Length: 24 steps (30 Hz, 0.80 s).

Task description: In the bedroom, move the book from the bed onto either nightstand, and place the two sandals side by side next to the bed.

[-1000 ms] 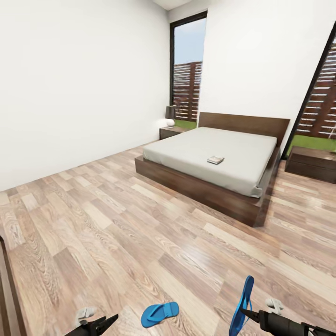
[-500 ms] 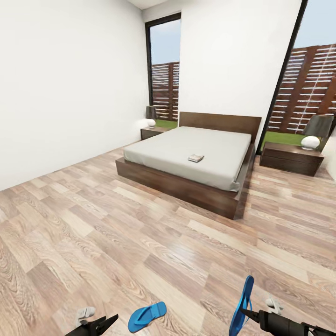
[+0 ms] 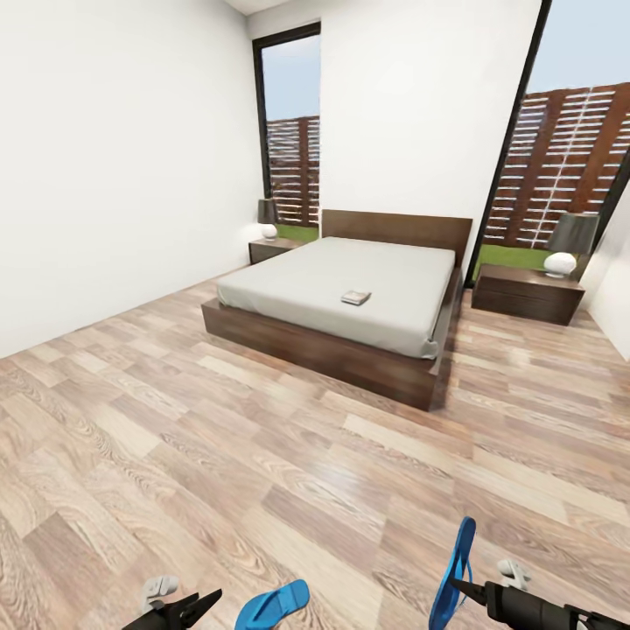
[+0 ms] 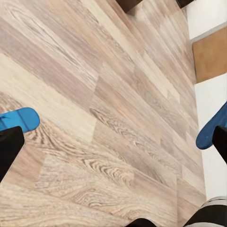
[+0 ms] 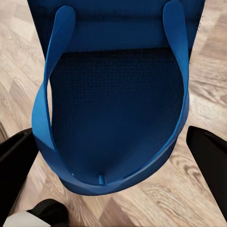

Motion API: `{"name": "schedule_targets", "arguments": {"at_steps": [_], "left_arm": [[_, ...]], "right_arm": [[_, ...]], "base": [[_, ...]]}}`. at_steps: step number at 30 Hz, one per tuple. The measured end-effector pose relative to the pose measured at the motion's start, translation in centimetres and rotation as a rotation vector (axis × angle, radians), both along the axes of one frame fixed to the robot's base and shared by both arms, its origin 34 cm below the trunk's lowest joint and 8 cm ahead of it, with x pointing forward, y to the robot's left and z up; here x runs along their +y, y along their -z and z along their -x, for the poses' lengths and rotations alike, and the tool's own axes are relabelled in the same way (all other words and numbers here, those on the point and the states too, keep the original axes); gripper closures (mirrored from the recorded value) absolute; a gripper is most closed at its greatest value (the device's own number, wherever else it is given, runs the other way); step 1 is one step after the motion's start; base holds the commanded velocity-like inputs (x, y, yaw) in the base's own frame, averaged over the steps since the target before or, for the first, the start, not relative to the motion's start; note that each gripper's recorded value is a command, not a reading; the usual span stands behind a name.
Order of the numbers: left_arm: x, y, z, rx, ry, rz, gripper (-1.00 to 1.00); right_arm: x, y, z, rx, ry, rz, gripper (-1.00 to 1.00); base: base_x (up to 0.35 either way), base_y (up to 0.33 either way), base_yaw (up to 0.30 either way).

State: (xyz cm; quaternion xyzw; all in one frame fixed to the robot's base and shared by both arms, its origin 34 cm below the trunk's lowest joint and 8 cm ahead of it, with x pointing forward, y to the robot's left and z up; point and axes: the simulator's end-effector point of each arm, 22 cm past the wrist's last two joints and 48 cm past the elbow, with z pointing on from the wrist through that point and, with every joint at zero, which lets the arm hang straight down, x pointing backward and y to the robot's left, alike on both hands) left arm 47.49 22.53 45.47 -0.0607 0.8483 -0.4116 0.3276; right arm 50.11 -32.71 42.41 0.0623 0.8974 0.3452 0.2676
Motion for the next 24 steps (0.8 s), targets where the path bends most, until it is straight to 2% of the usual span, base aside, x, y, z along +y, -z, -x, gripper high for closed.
{"name": "schedule_targets", "arguments": {"at_steps": [15,24], "left_arm": [[0.00,0.02,-0.01,0.000,0.000,0.000,-1.00],[-0.01,0.02,-0.01,0.000,0.000,0.000,-1.00]], "right_arm": [[0.76,0.10,-0.01,0.001,-0.004,-0.010,1.00],[0.76,0.06,-0.07,-0.001,-0.004,-0.011,1.00]], "base": [[0.014,0.011,-0.007],[0.000,0.000,-0.229]]}}
